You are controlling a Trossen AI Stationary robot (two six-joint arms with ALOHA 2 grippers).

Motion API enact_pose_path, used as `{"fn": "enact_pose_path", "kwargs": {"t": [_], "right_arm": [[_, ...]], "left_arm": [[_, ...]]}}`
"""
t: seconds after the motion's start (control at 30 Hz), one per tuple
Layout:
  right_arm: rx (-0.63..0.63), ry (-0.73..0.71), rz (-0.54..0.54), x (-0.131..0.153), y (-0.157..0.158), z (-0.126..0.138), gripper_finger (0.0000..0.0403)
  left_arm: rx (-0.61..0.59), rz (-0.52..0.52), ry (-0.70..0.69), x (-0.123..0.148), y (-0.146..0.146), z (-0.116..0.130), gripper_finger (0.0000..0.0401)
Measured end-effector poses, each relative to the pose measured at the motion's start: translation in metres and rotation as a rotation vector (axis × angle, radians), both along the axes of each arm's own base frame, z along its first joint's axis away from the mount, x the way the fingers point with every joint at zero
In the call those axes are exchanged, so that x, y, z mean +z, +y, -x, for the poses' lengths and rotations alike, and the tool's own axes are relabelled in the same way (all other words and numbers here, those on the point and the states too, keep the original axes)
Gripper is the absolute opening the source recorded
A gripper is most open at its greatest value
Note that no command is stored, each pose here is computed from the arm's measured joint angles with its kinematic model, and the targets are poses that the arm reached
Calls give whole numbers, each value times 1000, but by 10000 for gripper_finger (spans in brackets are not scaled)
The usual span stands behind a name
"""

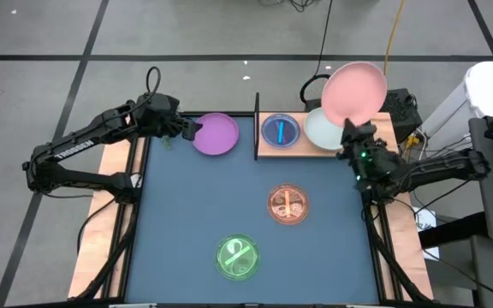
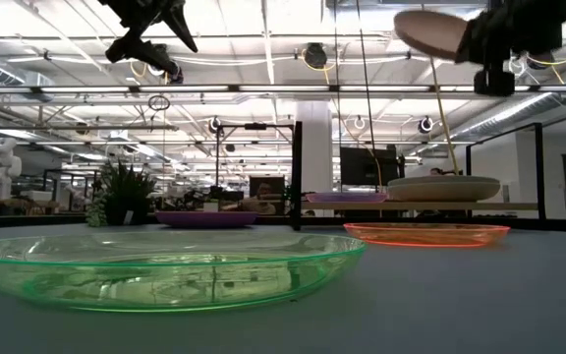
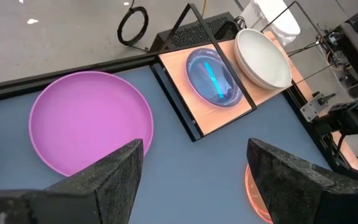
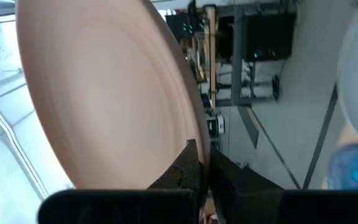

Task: Place and stack plates onto a shelf
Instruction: Stack the light brown plate on the light blue plate on the shelf

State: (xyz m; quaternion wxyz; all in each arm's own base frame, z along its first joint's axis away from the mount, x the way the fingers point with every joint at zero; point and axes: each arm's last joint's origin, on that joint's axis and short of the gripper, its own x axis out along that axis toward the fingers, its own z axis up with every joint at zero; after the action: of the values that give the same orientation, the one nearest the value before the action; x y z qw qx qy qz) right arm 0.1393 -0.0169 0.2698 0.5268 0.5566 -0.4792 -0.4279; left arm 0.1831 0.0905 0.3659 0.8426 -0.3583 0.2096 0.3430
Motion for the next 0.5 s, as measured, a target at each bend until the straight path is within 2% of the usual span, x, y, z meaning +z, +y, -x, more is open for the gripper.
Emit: {"fn": "enact_pose_path", "kwargs": {"t": [0.13,0.3,0.5], "right_arm": [[-41,81,7,39,0,3,1],[-77,274,8,86,1,13,1],[-78,410,28,116,0,23,1]], "left_arm": [[0,-4,-9,0,1,-2,289],[-11,12,-2,-3,4,-7,289],[-43,33,0,-8,8,-17,289]]}}
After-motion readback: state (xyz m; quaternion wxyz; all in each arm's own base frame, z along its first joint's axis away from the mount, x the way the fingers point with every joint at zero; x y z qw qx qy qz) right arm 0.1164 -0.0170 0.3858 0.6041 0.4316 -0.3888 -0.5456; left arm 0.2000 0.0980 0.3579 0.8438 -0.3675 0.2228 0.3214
